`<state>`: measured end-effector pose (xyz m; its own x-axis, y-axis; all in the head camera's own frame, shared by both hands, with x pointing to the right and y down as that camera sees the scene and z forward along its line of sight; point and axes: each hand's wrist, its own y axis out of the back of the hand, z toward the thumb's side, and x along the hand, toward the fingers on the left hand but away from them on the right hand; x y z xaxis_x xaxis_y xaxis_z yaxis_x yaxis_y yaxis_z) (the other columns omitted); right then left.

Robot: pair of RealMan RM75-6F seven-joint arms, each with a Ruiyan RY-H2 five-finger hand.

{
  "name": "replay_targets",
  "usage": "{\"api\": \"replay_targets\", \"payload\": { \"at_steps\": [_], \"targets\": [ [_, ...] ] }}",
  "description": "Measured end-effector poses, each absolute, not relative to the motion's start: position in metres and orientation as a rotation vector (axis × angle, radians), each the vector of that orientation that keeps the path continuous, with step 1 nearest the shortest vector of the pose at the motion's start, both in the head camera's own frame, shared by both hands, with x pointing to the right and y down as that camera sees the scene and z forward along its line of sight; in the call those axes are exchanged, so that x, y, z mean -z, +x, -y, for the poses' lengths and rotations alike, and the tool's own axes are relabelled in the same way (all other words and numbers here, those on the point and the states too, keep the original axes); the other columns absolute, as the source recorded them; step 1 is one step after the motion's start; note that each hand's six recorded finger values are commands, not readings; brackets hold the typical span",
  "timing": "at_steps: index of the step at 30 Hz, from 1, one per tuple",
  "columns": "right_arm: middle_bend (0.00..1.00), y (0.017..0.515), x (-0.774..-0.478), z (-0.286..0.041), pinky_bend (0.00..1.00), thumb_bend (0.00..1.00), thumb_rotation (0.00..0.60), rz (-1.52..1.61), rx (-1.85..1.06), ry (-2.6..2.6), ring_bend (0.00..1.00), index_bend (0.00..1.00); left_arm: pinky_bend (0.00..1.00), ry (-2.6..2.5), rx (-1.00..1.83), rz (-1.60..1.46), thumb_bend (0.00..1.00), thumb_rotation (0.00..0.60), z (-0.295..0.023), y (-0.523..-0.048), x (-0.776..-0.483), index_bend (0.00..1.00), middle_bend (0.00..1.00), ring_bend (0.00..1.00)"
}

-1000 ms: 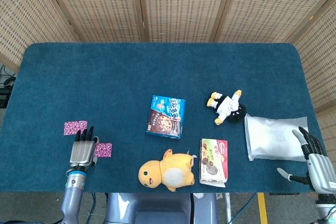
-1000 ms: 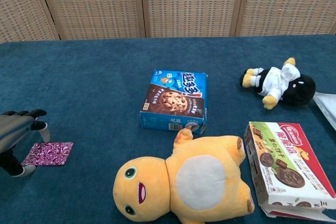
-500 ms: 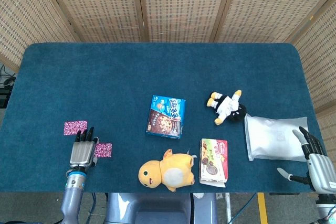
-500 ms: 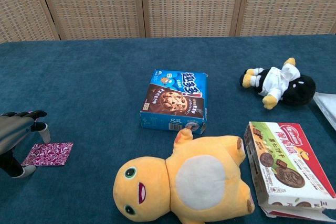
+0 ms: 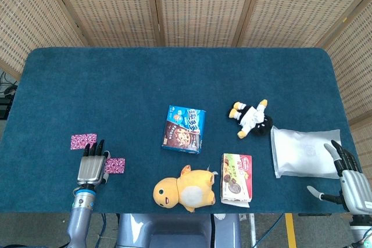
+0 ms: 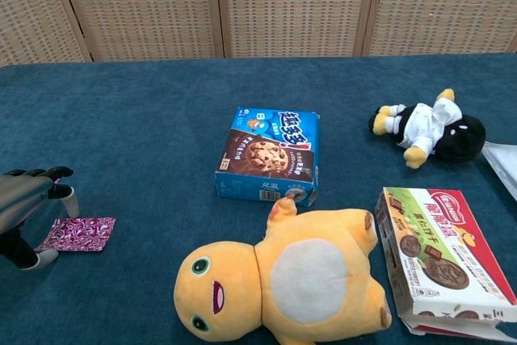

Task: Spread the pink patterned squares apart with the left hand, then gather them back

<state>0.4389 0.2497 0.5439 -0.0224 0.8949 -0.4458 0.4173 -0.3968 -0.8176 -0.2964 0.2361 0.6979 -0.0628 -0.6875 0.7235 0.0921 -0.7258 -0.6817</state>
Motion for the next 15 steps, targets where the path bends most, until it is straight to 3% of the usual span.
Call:
{"api": "replay_targets", "payload": {
  "at_steps": [15],
  "targets": [
    [0.0, 0.439, -0.544, -0.25, 0.0, 0.11, 0.6, 1.365, -1.413, -1.811, 0.0, 0.04, 0.0, -1.62, 1.836, -0.683, 0.35, 0.6, -0.217, -0.312, -0.688, 0.55, 0.0, 0.0]
  ]
}}
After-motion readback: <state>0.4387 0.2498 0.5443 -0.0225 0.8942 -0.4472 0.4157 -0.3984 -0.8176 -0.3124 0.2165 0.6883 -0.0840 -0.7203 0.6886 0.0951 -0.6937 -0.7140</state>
